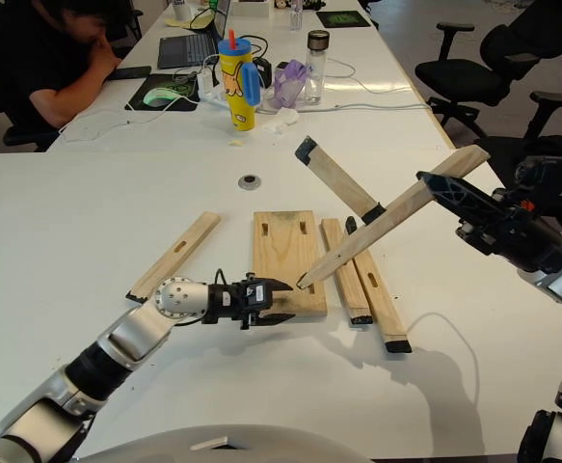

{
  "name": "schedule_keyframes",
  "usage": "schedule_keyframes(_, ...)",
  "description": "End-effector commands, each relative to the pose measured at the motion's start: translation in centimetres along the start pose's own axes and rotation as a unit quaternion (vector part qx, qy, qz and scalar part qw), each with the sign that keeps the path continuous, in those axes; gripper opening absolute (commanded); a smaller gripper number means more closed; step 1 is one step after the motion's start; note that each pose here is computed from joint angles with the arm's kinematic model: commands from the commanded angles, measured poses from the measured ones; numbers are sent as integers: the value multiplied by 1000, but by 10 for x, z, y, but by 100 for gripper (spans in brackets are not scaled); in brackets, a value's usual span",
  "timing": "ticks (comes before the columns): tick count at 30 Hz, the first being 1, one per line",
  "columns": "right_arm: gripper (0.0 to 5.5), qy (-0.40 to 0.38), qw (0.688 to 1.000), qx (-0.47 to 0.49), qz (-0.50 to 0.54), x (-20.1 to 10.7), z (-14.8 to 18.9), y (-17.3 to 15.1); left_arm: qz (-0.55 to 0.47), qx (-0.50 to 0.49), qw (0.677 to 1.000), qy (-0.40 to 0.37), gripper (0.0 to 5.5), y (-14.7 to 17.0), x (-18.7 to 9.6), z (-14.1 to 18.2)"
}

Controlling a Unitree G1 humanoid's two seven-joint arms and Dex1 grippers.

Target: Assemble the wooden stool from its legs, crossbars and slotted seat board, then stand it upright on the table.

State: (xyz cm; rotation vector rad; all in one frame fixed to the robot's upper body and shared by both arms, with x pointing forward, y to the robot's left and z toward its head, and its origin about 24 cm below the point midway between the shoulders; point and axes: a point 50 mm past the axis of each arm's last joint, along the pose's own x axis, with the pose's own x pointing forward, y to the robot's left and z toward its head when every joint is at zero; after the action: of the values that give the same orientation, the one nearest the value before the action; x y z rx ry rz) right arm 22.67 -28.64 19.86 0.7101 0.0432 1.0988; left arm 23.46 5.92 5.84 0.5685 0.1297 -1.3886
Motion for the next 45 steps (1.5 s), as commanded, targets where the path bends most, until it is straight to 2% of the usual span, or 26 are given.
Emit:
schedule_keyframes(1, 206, -15, 1000, -2, 28, 2, 6, 5, -3, 10, 1000, 15, 252, -1, 13, -4)
schedule_keyframes(5, 206, -11, 999, -16, 30, 7, 6, 4, -9, 17, 998, 64, 252, 2, 19, -19)
schedule_keyframes(10, 206, 24, 999, -39, 15, 15, -1, -1, -23, 0, 993, 113, 252, 0, 13, -40)
schedule_keyframes(15, 206, 85, 994, -71, -1, 21, -21, -10, 0, -53, 991, 123, 252, 3, -10, -50)
schedule_keyframes(20, 206, 111, 987, -120, 1, 34, -31, -17, -55, -113, 978, 165, 252, -27, -37, -73)
schedule_keyframes(26, 206, 100, 984, -139, 40, 56, -36, -15, -69, -133, 978, 143, 252, -35, -34, -69)
schedule_keyframes(29, 206, 128, 977, -169, 39, 66, -46, -21, -68, -131, 979, 137, 252, -33, -30, -66)
schedule_keyframes(40, 206, 162, 958, -234, 46, 80, -55, -41, -82, -131, 976, 151, 252, -37, -30, -71)
schedule_keyframes(45, 206, 212, 948, -228, 73, 81, -63, -40, -89, -132, 975, 158, 252, -40, -29, -73)
